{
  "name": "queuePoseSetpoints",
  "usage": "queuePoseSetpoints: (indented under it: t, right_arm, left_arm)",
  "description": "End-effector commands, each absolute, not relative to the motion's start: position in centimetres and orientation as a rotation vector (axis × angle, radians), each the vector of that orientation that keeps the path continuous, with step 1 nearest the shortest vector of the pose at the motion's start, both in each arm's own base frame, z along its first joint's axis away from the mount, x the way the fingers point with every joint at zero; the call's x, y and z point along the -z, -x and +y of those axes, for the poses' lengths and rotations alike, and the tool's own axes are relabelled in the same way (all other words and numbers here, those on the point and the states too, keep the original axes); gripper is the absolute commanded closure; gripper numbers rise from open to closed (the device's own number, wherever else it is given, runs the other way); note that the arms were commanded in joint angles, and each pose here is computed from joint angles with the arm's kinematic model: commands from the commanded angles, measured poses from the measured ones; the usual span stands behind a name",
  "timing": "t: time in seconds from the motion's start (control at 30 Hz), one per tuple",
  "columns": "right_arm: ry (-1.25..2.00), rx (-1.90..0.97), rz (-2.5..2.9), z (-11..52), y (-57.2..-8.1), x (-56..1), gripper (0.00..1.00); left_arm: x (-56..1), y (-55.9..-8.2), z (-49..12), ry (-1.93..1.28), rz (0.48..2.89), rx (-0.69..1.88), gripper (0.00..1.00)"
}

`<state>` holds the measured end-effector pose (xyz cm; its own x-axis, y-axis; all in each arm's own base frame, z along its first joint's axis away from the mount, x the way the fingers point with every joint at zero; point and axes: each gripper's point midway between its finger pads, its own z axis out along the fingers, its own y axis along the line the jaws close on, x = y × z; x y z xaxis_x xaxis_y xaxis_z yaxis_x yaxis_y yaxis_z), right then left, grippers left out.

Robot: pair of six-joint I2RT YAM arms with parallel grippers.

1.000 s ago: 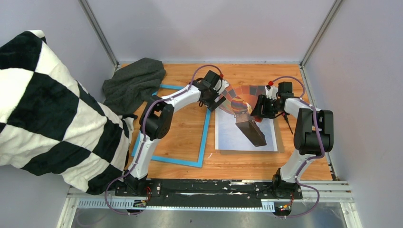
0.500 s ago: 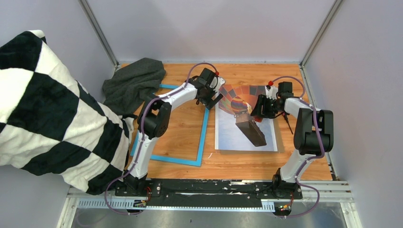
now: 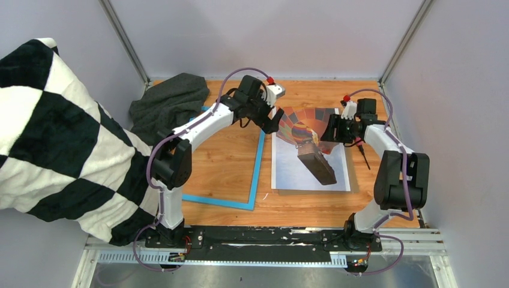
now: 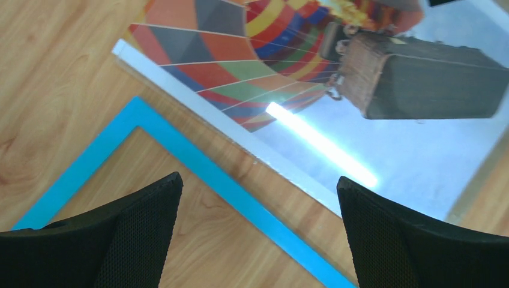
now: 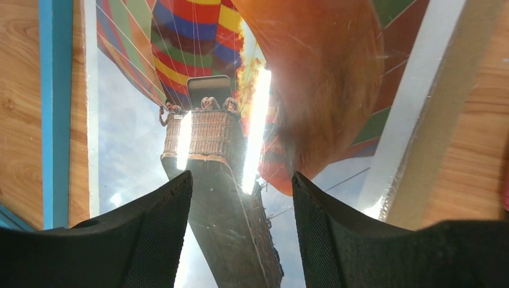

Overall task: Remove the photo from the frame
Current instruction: Move the photo frame item to the center of the board, then pick up the photo frame item from the photo frame.

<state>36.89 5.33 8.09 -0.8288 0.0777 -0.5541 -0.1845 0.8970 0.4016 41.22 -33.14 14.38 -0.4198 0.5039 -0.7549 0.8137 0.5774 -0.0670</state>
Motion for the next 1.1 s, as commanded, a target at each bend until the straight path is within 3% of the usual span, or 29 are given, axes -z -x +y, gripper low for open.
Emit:
queuePoseSetpoints:
  t: [0.0, 0.6, 1.07]
  right_arm:
    - [0.071, -0.496, 2.47, 3.7, -36.9, -9.0, 0.37]
    - [-0.014, -0.464, 2.505, 1.8, -36.7, -8.0, 0.37]
    - [-0.077, -0.461, 2.517, 0.6, -36.6, -7.5, 0.37]
  left_arm:
    - [-14.4, -37.7, -34.8, -1.09, 2.077, 0.818, 0.0]
    - [-10.6, -31.6, -36.3, -1.159, 2.152, 1.075, 0.06]
    - [-6.9, -32.7, -36.0, -1.029, 2.309, 0.977, 0.05]
